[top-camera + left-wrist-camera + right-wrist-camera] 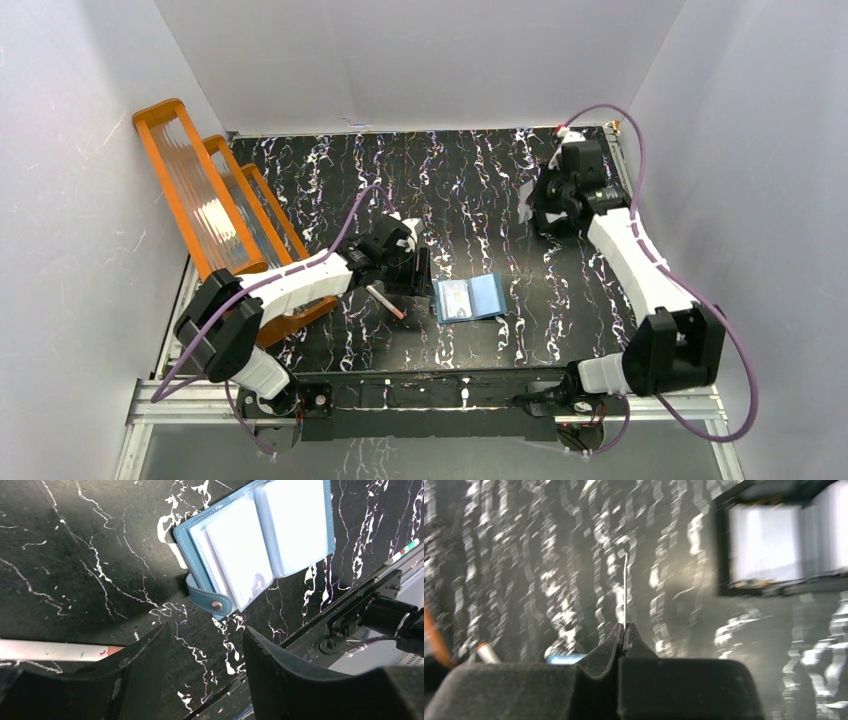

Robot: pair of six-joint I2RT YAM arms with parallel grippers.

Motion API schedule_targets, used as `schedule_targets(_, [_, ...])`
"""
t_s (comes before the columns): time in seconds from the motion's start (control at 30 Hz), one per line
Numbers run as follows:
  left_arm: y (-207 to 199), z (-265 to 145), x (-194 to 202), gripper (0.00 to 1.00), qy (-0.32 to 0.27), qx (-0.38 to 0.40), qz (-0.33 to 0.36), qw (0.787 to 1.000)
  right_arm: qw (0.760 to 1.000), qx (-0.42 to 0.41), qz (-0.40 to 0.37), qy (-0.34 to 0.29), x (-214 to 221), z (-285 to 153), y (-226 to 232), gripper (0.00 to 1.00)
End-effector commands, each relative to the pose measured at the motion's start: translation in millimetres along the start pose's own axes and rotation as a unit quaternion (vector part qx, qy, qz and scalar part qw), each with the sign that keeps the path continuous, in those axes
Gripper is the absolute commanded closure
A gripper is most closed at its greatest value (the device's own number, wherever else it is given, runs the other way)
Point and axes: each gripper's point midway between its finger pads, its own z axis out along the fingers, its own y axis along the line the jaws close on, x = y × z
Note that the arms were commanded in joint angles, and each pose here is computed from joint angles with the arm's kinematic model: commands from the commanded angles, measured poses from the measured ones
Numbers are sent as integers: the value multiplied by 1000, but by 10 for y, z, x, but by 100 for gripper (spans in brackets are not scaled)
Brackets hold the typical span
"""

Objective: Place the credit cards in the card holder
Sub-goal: Pick up the credit card from the storage box, then insert the credit card into the card holder.

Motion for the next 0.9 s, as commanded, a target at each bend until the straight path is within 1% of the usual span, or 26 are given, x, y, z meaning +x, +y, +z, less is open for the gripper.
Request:
schedule_targets(0.0, [-151,56,-75,46,3,34,-1,999,984,-161,79,16,316,-148,632,100])
schedule_targets(0.07, [-140,106,-78,46,5,33,-2,999,970,-223,98,23,494,-233,845,100])
schedule_targets(0.13, [-129,152,-79,45,6,33,-2,999,958,-259,116,31,658,-285,988,100])
schedule_targets(0.2, [-137,193,-77,44,8,36,-3,999,948,-292,117,41,843,-311,1117,100])
schedule_targets(0.37, [-93,325,-48,44,18,31,-8,999,938,-320,110,80,1297,-256,1198,100])
schedule_targets(0.43, [-32,371,-29,46,23,18,-9,1000,937,-319,105,92,1449,-224,1170,100])
schedule_targets(0.47, [2,393,-16,49,25,10,-9,1000,938,-317,102,94,1494,-210,1151,100])
schedule_targets(0.5, [34,407,-4,54,27,3,-9,1000,940,-313,94,95,1542,-192,1119,100])
schedule_targets(0.6, [168,428,42,79,34,-27,-8,999,946,-295,83,103,1694,-133,1018,100])
schedule_targets(0.67, [244,425,61,89,34,-46,-8,998,946,-292,84,112,1816,-96,977,100])
schedule_targets(0.8, [332,405,89,100,36,-67,-5,997,941,-299,85,131,2008,-43,952,100])
schedule_targets(0.87, [371,388,105,100,36,-76,-6,996,941,-301,85,131,2048,-26,942,100])
